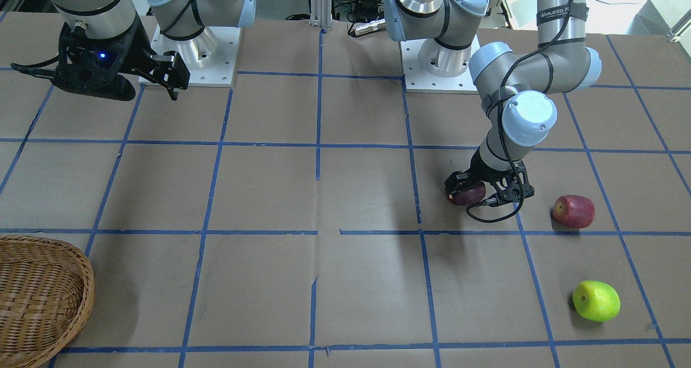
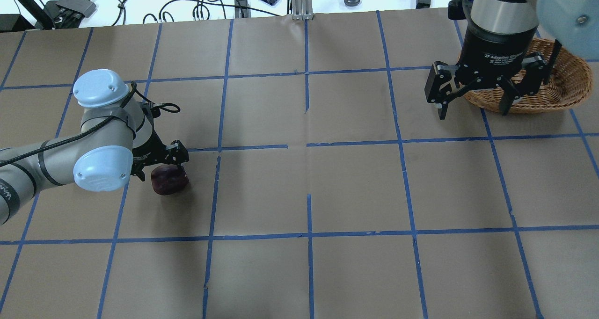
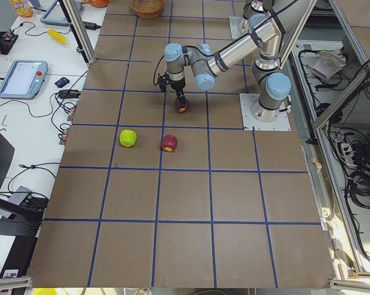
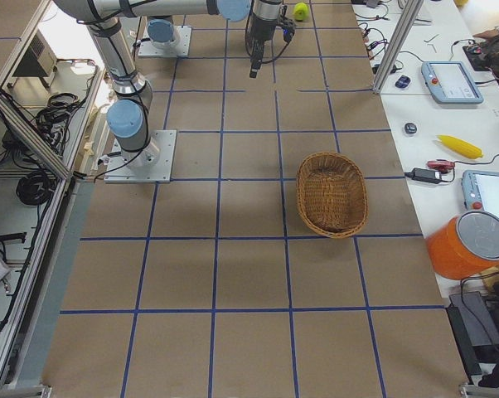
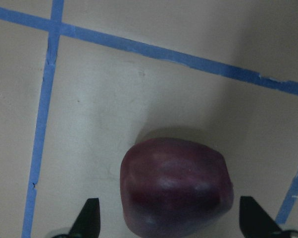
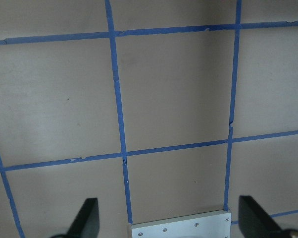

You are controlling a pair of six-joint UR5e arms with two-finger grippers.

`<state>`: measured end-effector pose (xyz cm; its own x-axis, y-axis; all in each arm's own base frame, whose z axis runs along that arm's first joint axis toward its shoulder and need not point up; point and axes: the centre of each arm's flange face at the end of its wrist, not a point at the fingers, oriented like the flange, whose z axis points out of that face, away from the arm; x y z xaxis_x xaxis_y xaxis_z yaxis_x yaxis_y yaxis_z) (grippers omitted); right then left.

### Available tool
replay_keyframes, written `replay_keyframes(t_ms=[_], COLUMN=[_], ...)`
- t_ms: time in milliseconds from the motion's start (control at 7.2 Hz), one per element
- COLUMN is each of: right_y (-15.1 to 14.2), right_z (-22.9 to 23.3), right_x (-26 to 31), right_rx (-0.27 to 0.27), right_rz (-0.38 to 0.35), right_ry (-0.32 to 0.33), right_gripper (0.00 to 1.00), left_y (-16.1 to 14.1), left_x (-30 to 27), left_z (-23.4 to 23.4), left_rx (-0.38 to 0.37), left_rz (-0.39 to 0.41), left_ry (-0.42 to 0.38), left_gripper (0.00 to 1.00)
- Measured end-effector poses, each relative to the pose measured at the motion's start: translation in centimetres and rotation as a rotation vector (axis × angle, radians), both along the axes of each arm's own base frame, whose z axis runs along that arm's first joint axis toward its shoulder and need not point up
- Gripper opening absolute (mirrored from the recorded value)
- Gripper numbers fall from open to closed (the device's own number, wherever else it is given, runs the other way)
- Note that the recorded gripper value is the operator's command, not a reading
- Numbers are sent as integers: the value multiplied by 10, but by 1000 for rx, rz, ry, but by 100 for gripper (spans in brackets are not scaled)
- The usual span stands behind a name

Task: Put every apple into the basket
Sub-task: 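Close the left gripper around the dark purple apple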

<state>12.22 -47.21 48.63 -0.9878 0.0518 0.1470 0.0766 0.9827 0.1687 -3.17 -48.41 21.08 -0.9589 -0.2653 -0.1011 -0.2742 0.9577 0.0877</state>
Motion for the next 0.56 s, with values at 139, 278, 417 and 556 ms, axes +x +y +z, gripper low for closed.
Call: replay_keyframes(t_ms=[139,278,417,556], right_y=[0,0,-1,-1], right_z=[1,1,1,1], right_x=[0,0,0,0], right_rx=[-4,-6,-7,-8], right_rz=[0,-1,-2,-3], right_ry=[0,0,-1,-2], right_gripper=[100,100,100,100], left_y=[0,0,1,3], left_x=[0,-1,-3,-5], left_z=[-4,-7,-10,-13], left_rx=[4,7,9,12], left_rz=[2,3,4,5], left_ry=[3,10,28,47], left_gripper=[100,100,99,71])
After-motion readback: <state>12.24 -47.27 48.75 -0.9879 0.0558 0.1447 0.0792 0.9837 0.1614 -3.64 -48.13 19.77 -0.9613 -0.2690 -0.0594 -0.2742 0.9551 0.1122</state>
